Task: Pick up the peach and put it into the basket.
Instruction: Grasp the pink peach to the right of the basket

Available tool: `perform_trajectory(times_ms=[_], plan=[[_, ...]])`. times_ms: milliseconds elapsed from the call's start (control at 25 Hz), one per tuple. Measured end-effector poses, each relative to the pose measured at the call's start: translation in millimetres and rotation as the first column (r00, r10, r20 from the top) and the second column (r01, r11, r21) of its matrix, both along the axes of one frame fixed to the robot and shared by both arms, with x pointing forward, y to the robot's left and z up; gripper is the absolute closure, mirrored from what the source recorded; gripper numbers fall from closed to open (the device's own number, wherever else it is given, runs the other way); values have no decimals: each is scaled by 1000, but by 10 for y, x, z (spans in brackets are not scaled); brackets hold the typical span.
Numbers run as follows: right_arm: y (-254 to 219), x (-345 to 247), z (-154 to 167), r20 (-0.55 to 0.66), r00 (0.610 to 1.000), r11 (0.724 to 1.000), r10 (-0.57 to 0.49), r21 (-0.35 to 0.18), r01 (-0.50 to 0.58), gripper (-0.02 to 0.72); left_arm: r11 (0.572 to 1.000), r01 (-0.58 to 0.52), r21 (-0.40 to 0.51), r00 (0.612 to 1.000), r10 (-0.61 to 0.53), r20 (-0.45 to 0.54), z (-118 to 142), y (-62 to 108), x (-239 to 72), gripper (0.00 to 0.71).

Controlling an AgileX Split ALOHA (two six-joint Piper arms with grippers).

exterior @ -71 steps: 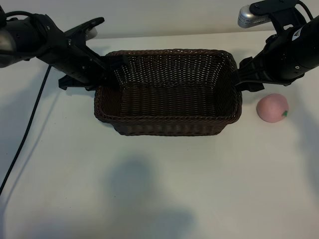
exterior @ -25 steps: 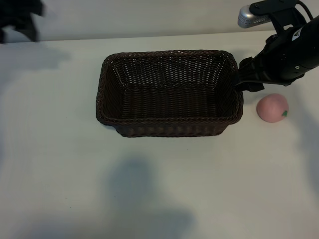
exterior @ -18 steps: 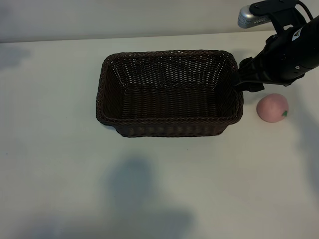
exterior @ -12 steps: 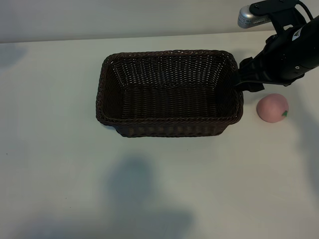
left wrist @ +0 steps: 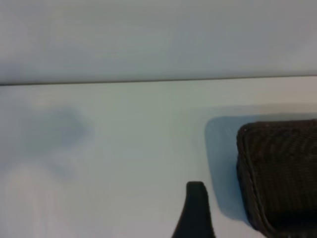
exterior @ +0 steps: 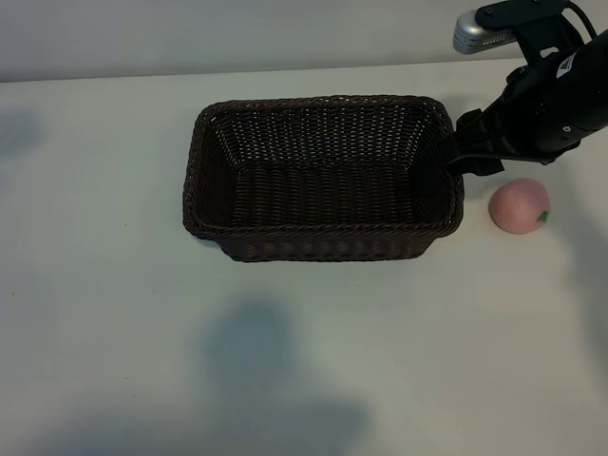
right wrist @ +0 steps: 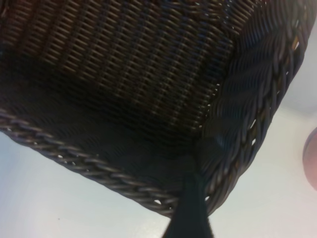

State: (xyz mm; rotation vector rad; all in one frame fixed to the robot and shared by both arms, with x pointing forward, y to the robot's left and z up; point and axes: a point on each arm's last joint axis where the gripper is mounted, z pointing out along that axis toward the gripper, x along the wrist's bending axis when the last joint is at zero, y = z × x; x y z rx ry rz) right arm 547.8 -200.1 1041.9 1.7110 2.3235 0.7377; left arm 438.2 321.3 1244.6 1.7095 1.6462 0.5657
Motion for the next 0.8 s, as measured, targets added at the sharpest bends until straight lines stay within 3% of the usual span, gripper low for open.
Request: perform_trajectory(times_ms=[160,360,520,800], plan=[[0,-1,0,-1,1000,1000,0,0,0,108,996,53,74,997,-57,48,-206,-206,-349,114],[0,-3,-1,-3,1000,1000,1,-1,-1,108,987,-37,157,982,7,188,-373,-234,-980,114],[0,-4,-2,-4,1000,1000,1,-1,-1,108,981,-88,175,980,54,190,-615,-211,-1288,114],[0,-6,-3,-7,1000,1000,2,-1,-2,108,982,-110,152,991,96,95,-1125,-219,-1579,114]])
